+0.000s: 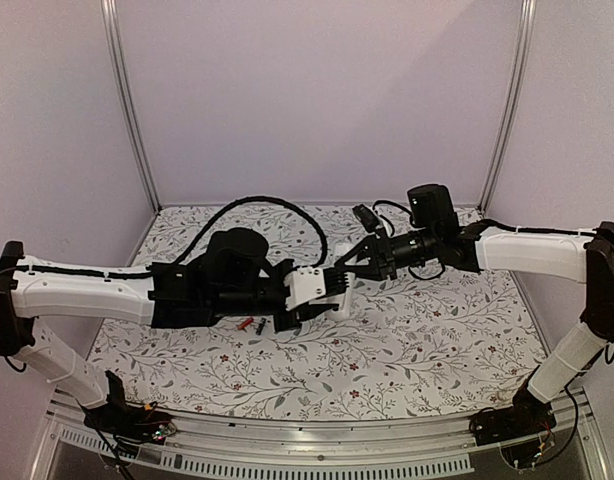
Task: Load the batteries into the remote control
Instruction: Remove the battery cover from the remote control.
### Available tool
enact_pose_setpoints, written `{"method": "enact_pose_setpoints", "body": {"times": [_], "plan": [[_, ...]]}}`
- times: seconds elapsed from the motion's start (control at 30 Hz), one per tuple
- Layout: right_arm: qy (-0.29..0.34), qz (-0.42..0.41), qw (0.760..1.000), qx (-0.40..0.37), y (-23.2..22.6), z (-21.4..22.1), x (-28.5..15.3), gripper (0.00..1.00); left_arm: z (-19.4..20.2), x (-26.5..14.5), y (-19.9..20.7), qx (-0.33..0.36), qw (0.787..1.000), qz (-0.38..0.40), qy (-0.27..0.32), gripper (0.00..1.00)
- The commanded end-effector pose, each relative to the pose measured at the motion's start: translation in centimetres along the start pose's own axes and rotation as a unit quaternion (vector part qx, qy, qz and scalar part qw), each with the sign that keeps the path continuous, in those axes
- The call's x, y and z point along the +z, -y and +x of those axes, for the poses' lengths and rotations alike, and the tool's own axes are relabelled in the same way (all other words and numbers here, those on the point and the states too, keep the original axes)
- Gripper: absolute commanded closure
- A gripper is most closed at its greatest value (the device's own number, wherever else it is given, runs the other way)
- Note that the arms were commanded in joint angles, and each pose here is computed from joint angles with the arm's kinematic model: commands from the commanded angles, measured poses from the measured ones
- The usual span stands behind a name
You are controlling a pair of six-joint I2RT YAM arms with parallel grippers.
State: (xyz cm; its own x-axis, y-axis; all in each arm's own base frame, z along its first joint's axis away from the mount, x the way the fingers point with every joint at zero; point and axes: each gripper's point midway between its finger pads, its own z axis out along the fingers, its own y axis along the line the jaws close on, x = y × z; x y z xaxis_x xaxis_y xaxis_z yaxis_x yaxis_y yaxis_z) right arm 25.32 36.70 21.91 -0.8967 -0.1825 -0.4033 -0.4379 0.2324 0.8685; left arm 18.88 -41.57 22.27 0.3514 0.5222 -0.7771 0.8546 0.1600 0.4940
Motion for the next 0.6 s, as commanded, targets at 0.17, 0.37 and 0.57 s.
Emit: {"method": "enact_pose_setpoints", "body": {"times": [0.17,0.37,0.57], "plan": [[0.006,-0.005,1.000,0.006,0.0,-0.9,-0.4,1.00,2.3,0.7,0.4,0.003,0.999,0.000,-0.036,0.63],[0.011,-0.005,1.000,0.011,0.3,-1.1,-0.5,1.00,2.8,1.0,0.6,0.002,0.999,0.001,-0.048,0.60],[0.022,0.006,1.000,0.022,1.4,-1.3,-0.8,1.00,2.1,0.5,0.1,-0.011,0.999,-0.006,-0.040,0.49]]}}
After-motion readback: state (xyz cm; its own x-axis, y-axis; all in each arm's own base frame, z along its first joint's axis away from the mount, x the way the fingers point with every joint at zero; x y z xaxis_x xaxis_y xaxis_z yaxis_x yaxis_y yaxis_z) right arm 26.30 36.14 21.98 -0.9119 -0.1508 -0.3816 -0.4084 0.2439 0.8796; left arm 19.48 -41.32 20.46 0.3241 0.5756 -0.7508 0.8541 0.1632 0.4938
